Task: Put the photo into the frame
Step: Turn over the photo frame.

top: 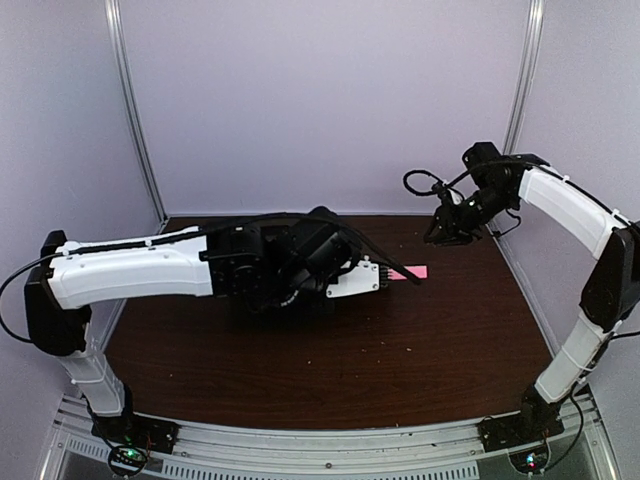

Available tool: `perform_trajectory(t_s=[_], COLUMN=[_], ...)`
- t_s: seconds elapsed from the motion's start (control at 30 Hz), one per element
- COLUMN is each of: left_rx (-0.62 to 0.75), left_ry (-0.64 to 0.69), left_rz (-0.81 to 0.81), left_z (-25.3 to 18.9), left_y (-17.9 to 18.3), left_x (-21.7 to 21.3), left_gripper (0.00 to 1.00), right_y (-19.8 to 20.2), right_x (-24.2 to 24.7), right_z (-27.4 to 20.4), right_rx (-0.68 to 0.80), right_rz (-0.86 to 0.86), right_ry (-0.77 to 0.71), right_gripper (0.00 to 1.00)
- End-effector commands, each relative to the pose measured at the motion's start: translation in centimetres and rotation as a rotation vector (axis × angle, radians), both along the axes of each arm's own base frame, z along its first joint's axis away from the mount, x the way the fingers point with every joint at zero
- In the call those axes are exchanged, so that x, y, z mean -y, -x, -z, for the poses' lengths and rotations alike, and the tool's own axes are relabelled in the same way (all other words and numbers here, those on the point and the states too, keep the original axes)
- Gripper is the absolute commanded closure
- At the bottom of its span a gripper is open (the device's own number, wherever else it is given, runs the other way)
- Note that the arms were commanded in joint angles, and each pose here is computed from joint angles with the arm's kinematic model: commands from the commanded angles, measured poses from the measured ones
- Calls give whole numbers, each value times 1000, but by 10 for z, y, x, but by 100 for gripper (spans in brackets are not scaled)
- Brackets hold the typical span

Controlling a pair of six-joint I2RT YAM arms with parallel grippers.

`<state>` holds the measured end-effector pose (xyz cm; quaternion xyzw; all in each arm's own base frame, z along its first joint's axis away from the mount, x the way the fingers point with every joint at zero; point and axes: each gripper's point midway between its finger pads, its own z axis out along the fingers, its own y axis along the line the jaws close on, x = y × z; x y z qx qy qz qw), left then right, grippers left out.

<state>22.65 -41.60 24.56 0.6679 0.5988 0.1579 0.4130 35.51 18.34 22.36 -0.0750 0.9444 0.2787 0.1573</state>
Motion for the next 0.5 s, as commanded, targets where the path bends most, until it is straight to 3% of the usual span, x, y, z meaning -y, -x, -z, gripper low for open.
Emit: perform_trajectory(t_s=[0.0, 0.2, 0.47], left_rx=[37, -55, -191], left_ry=[201, 256, 320], left_rz=[-50, -72, -85], left_z=[-81, -97, -107], left_y=[-12, -22, -39], left_x=[-18, -38, -77], left_gripper=[100, 100, 100], right_y=[-3, -3, 10], right_x=[17, 16, -5], right_z=[-30, -46, -89], right_rx=[81, 140, 335], right_rz=[35, 26, -72], right_ry=[11, -30, -185], right_gripper=[67, 58, 47])
